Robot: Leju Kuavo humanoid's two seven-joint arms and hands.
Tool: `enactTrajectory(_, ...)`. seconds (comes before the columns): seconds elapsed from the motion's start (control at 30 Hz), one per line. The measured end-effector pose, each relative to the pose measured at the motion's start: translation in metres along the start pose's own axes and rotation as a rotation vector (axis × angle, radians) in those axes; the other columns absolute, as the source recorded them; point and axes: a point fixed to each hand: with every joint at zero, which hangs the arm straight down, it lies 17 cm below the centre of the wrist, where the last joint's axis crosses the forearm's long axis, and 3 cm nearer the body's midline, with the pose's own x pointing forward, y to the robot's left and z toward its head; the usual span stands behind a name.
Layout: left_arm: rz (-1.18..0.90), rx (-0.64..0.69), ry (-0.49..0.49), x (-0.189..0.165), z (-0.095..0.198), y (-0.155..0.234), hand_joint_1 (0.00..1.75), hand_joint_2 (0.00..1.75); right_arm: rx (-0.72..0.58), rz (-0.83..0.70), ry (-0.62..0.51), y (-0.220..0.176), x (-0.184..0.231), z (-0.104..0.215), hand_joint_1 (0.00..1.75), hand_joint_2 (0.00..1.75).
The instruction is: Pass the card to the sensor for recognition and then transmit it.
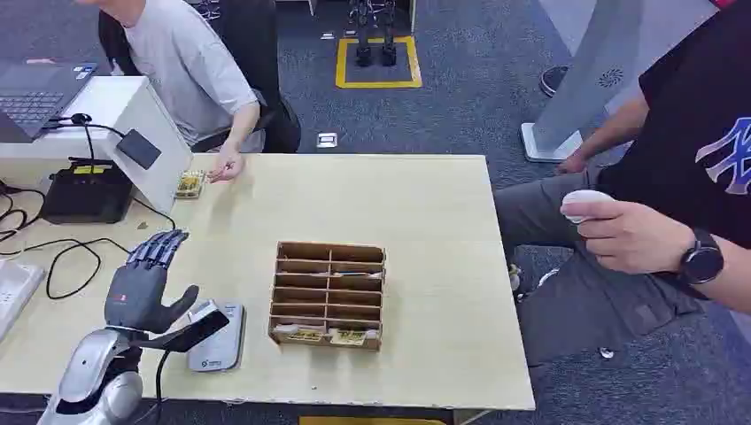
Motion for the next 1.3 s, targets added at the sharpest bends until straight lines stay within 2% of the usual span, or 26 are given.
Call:
enactTrajectory(0.03,0.000,0.001,-0.001,0.0001,-0.0008,0.0004,0.00,1.75,0.000,0.000,0.000,-0.0003,0.0002,-0.0001,0.00,0.00)
enactTrajectory(0.07,-0.002,0.003,-0.002,0.0002,-0.0017,0.0012,0.38,1.75,-0.001,0.000,-0.001,-0.0006,0.0004,-0.0001,0.00,0.00)
enactTrajectory(0.1,-0.004,0.005,-0.003,0.0004,-0.0027,0.0020,0.70,1.75,-0.001,0.001,0.000,-0.0009,0.0004,-0.0002,0.00,0.00)
enactTrajectory(0.13,-0.006,0.007,-0.004,0.0005,-0.0035,0.0027,0.17,1.75,-0.002,0.001,-0.001,-0.0013,0.0007,-0.0003,0.00,0.00)
enactTrajectory(0.17,-0.007,0.008,-0.005,0.0004,-0.0041,0.0032,0.00,1.75,-0.003,0.000,-0.001,-0.0018,0.0010,-0.0004,0.00,0.00)
enactTrajectory(0.7,-0.008,0.011,-0.006,0.0007,-0.0049,0.0038,0.00,1.75,0.004,-0.010,0.003,-0.0008,0.0001,-0.0003,0.00,0.00)
enactTrajectory(0.73,-0.008,0.011,-0.006,0.0007,-0.0049,0.0038,1.20,1.75,0.003,-0.012,0.004,-0.0009,-0.0004,-0.0003,0.00,0.00)
enactTrajectory(0.77,-0.008,0.011,-0.005,0.0007,-0.0048,0.0038,1.38,1.75,0.004,-0.012,0.004,-0.0007,-0.0003,-0.0002,0.00,0.00)
enactTrajectory(0.8,-0.008,0.011,-0.006,0.0007,-0.0049,0.0039,1.19,1.75,0.005,-0.012,0.005,-0.0005,-0.0004,-0.0002,0.00,0.00)
enactTrajectory(0.83,-0.008,0.011,-0.006,0.0007,-0.0050,0.0040,1.47,1.75,0.005,-0.013,0.005,-0.0004,-0.0006,-0.0002,0.00,0.00)
enactTrajectory(0.87,-0.008,0.011,-0.005,0.0005,-0.0051,0.0041,1.41,1.75,0.005,-0.012,0.006,-0.0005,-0.0009,-0.0002,0.00,0.00)
enactTrajectory(0.9,-0.008,0.012,-0.005,0.0004,-0.0051,0.0042,1.75,1.75,0.005,-0.013,0.006,-0.0005,-0.0009,-0.0002,0.00,0.00)
enactTrajectory(1.3,0.029,0.027,-0.005,-0.0002,-0.0068,0.0082,1.75,1.75,0.004,-0.004,0.006,-0.0011,-0.0010,-0.0003,0.00,0.00)
